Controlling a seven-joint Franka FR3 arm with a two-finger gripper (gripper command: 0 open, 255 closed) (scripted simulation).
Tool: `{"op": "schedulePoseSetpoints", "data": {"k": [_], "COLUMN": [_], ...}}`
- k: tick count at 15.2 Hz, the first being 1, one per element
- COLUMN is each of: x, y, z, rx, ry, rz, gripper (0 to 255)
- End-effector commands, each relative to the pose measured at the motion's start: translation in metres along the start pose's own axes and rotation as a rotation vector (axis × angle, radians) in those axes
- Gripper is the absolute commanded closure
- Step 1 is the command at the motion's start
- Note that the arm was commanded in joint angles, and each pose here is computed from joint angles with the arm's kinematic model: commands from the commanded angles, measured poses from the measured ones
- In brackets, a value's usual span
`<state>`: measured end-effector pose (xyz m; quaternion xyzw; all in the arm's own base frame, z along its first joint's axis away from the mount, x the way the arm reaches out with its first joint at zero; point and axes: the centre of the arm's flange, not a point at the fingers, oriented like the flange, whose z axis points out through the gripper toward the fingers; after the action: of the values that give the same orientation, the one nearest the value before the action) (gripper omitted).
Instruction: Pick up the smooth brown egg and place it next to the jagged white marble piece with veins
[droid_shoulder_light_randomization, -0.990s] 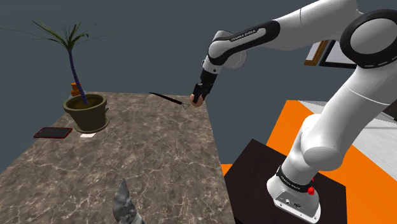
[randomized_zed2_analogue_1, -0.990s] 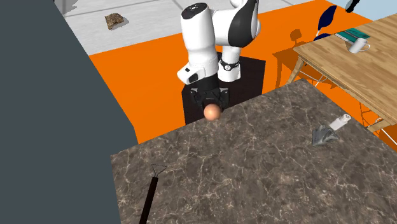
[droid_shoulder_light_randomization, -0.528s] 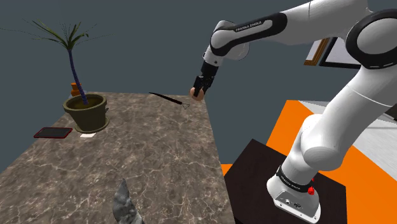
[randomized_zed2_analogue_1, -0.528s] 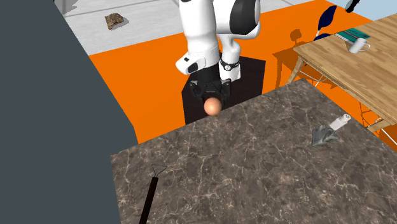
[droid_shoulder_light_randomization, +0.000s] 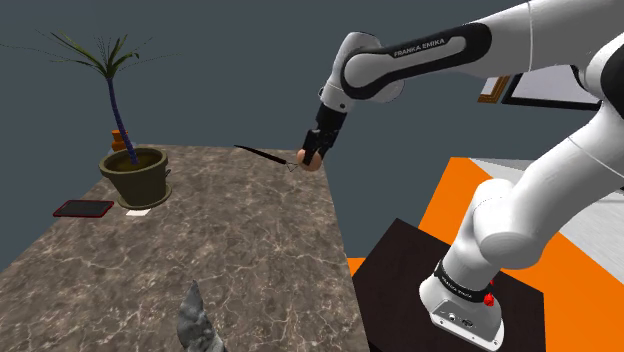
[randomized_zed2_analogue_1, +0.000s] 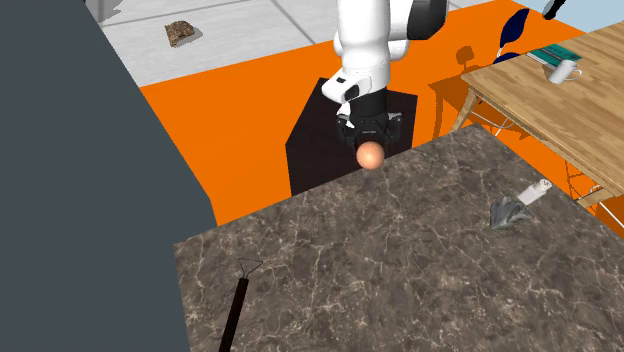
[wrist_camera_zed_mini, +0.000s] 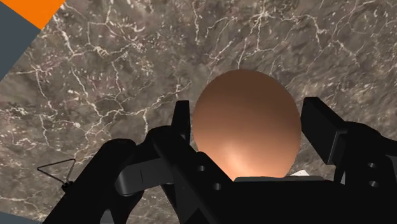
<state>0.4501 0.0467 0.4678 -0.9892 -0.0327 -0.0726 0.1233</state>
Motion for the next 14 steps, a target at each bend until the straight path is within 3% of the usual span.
{"op": "schedulePoseSetpoints", "data": {"k": [1, 14], "x": [-0.018, -0.116], "y": [-0.021, -0.16], "z": [0.003, 0.022], "rx": [-0.001, -0.001], "ry": [0.001, 0.001], "rz": [0.001, 0.001], "gripper": [255, 255]}}
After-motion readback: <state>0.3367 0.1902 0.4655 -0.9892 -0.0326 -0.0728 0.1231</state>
